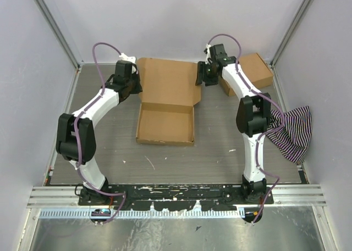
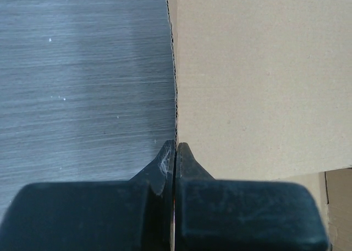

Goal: Fold the paper box

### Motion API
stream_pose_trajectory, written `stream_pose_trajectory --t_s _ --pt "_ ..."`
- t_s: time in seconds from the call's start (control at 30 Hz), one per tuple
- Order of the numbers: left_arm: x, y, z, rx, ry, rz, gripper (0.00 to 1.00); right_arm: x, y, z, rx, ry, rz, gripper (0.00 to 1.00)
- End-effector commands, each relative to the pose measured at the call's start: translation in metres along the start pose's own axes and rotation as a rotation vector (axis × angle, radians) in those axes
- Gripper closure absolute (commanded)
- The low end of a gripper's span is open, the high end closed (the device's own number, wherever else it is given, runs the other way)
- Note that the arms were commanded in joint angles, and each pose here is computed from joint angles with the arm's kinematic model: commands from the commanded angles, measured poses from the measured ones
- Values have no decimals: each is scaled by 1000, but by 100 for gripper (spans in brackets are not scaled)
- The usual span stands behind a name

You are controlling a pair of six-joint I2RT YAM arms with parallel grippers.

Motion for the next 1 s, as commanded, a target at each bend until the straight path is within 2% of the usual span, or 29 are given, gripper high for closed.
stream_pose_trajectory --t_s 0.0,0.1,0.2,0.3,0.4,0.47,0.7,0.97 --pt "-25 11 -11 90 -26 -145 100 -46 53 18 -59 77 -192 42" --pt "-27 15 -13 111 -29 -152 100 -50 52 18 -69 82 -191 43" --pt "-29 18 -15 132 -32 -159 100 -51 47 20 -87 73 -181 48" --pt "-29 21 -17 152 -32 -162 100 -49 41 19 -94 60 -168 61" --pt "-29 24 -19 164 -32 -166 100 -47 38 18 -85 45 -157 80" --pt "-30 26 -19 168 -32 -166 100 -46 36 17 -77 39 -153 85" --pt "-30 32 -21 185 -30 -176 100 -43 33 11 -33 32 -139 85" --pt "-32 40 -24 207 -36 -191 100 -36 24 9 -36 36 -109 72"
Point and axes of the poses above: each gripper's point midway between its finger pads, its own y axis back along the fingers, its own z axis along the line the jaws close on, x = y × z, the point moved 7 cm from there along y, back along the fingers, and after that the axes turned 3 degrees about y, right-handed, at the moved point
